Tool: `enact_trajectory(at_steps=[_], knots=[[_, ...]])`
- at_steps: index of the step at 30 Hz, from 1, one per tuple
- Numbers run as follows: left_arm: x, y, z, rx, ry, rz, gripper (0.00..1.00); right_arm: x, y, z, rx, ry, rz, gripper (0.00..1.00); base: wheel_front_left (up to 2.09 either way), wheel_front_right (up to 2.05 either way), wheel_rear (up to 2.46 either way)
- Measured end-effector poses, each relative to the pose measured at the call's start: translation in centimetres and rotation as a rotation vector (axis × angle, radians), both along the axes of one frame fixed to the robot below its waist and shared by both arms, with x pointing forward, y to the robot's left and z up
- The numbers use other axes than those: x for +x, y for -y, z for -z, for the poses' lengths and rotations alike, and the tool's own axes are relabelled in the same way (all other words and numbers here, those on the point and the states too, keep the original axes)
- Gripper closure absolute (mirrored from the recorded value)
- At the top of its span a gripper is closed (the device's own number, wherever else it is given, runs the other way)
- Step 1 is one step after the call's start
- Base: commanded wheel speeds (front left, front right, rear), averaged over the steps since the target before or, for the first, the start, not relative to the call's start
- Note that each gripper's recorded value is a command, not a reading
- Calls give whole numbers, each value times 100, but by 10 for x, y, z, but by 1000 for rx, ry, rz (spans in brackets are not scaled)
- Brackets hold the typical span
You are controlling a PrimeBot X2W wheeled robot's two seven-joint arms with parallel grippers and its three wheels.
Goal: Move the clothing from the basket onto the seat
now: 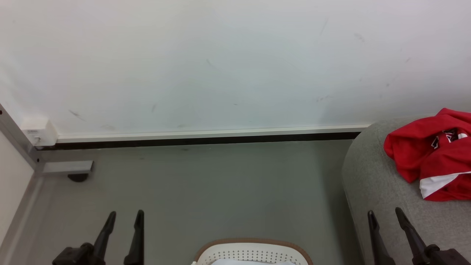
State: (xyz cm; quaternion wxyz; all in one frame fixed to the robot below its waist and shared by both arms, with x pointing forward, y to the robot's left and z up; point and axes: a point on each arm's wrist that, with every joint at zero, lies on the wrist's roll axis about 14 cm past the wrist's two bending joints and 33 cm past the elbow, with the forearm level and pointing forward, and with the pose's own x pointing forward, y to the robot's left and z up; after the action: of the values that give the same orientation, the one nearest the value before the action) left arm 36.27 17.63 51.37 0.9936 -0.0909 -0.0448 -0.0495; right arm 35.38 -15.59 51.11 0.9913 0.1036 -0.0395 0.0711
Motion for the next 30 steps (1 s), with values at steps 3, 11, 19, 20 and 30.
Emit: enact_trajectory(at_steps=[3, 11, 19, 20, 30], knots=[[1, 3, 1, 12, 1, 9, 0, 1, -2, 4, 7, -7, 2, 0, 0, 0, 0], [2, 5, 1, 13, 8, 14, 0, 4, -3, -2, 0, 15, 6, 0, 0, 0, 0], [2, 6, 3, 13, 4, 17, 0, 3, -3, -3, -4, 19, 6, 0, 0, 0, 0], [2, 6, 3, 13, 3, 17, 0, 3, -4, -3, -4, 19, 5, 0, 0, 0, 0], [-4, 7, 24, -28, -74, 8, 100, -5, -4, 19, 35, -56, 10, 100, 0, 0, 0]])
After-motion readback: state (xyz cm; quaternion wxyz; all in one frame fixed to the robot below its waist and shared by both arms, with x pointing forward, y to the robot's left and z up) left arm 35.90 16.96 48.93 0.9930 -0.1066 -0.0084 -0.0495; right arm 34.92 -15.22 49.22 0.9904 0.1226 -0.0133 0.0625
